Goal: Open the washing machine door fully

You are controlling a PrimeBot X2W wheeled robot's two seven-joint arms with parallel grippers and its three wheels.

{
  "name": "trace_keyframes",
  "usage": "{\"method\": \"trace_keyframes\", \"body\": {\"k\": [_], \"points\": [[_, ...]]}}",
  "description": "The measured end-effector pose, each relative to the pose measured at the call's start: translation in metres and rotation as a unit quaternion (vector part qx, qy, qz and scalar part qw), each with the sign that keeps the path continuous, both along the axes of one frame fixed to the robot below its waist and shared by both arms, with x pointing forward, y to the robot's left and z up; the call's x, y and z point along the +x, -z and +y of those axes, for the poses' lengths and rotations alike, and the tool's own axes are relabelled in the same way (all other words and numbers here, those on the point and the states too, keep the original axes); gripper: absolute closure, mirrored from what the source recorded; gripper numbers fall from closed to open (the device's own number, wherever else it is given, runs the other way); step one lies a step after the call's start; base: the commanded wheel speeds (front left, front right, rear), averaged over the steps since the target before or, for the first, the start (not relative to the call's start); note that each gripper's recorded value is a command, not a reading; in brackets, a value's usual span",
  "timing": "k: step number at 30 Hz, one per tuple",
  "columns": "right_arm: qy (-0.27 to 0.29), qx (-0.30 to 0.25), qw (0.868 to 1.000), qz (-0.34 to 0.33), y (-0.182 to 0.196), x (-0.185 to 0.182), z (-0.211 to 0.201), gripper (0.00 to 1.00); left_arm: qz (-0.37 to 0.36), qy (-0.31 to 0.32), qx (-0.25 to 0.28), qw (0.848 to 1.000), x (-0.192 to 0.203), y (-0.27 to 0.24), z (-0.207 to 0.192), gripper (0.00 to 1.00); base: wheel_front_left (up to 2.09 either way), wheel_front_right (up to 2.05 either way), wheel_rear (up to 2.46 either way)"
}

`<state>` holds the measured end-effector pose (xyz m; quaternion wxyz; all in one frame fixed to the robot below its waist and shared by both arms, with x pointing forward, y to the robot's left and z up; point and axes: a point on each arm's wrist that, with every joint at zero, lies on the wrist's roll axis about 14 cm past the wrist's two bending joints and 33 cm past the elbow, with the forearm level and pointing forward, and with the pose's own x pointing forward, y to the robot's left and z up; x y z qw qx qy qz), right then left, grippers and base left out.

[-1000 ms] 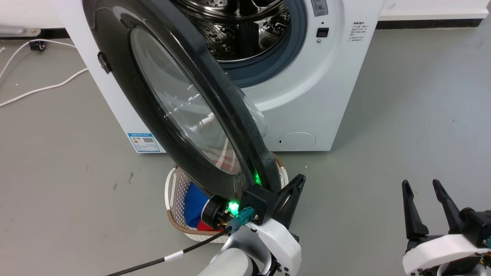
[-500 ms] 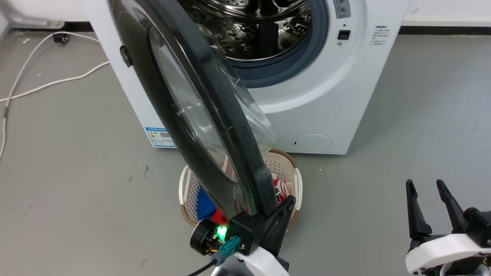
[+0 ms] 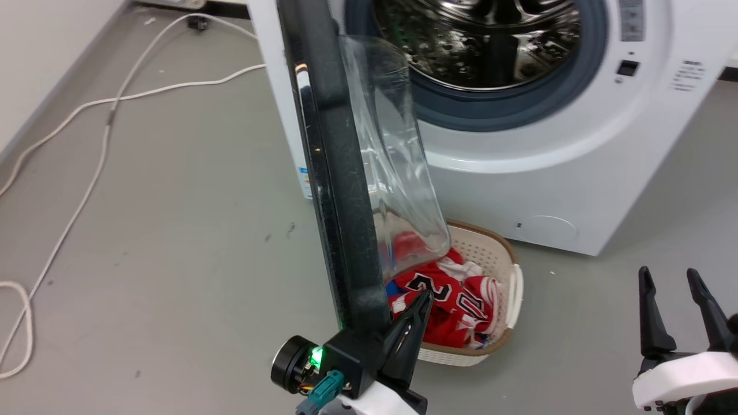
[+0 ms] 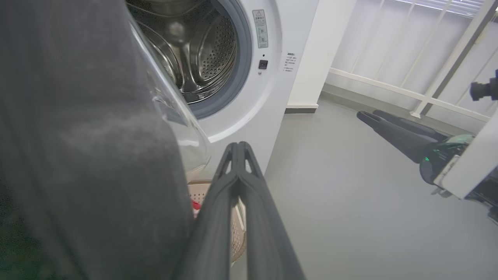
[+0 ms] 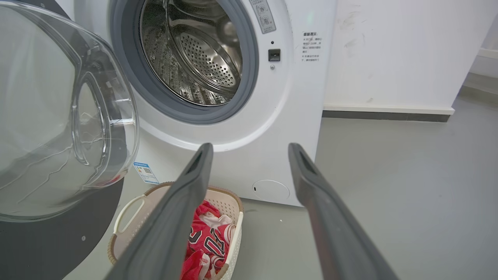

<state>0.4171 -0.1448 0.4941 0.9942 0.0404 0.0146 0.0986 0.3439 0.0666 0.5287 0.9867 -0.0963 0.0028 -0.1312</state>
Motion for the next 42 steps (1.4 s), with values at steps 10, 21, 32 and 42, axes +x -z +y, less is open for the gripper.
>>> {"method": "trace_keyframes", "body": {"k": [10, 21, 32, 42], "points": [[-0.063, 0.001, 0.998, 0.002, 0.000, 0.019, 0.049, 0.00, -0.019, -0.165, 0.010, 0.986, -0.016, -0.011, 0.094, 1.00, 0.00, 0.00, 0.00], [-0.102, 0.002, 0.995, 0.006, 0.000, 0.027, 0.078, 0.00, -0.018, -0.300, 0.011, 0.954, -0.042, -0.012, 0.191, 1.00, 0.00, 0.00, 0.00], [-0.073, -0.007, 0.997, 0.024, 0.011, 0.030, 0.051, 0.00, -0.002, -0.359, 0.045, 0.932, -0.031, -0.007, 0.277, 1.00, 0.00, 0.00, 0.00], [-0.041, -0.005, 0.999, 0.032, 0.021, 0.036, 0.026, 0.00, 0.007, -0.400, 0.049, 0.915, -0.009, -0.004, 0.339, 1.00, 0.00, 0.00, 0.00]]}}
